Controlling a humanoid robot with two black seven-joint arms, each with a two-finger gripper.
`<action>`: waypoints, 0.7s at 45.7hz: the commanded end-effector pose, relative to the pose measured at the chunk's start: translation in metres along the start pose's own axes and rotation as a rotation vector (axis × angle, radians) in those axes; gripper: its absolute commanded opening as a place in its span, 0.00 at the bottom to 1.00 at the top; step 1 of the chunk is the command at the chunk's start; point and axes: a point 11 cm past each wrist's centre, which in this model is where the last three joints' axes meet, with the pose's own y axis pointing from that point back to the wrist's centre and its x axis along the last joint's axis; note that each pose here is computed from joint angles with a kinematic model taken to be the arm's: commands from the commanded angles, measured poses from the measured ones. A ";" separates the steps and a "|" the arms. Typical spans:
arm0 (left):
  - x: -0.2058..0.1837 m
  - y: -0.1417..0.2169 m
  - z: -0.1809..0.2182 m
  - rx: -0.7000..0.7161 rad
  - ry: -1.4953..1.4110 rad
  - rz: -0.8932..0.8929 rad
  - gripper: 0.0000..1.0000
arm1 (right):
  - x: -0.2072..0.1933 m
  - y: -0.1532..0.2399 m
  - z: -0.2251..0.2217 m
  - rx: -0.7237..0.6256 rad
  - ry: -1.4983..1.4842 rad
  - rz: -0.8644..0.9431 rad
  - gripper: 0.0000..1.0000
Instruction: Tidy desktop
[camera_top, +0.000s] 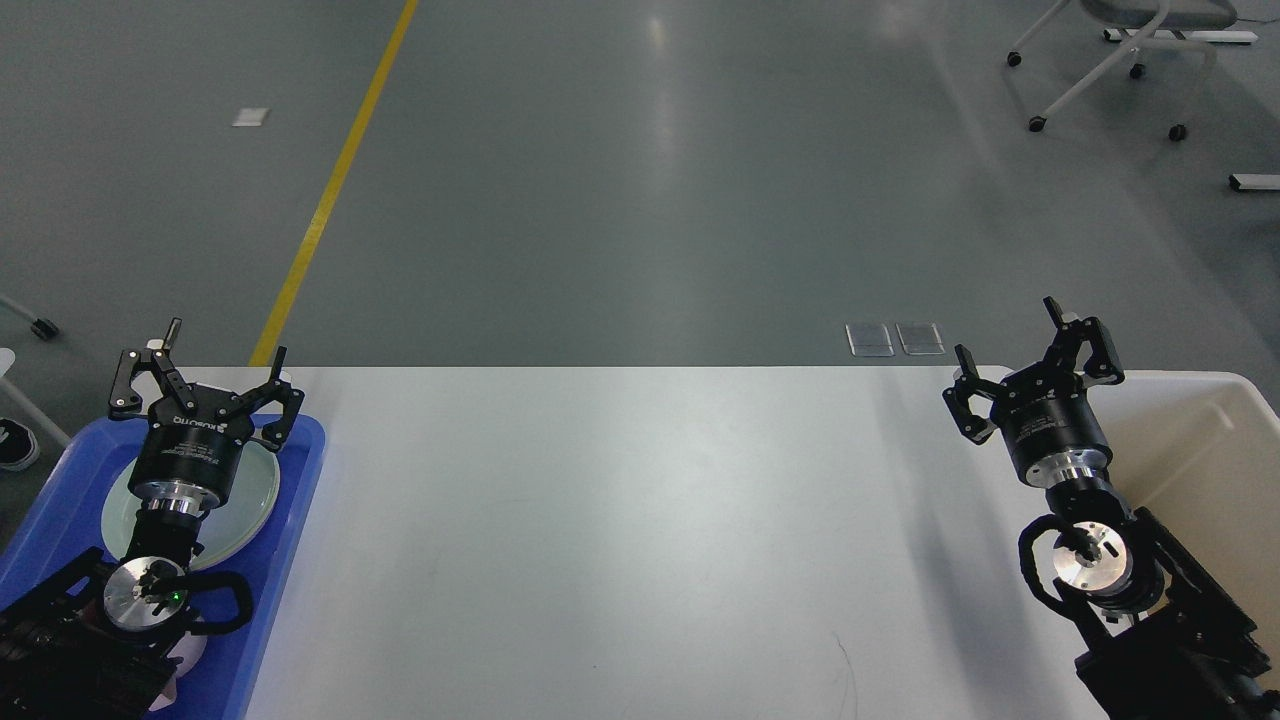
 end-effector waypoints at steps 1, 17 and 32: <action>0.000 0.000 0.000 0.000 0.000 -0.001 0.98 | 0.000 0.004 0.013 -0.029 -0.005 0.005 1.00; -0.001 -0.001 0.000 0.000 0.001 -0.002 0.98 | 0.001 0.015 0.032 -0.045 -0.064 0.023 1.00; 0.000 0.000 0.000 0.000 0.000 -0.001 0.98 | 0.004 0.018 0.031 -0.034 -0.076 0.029 1.00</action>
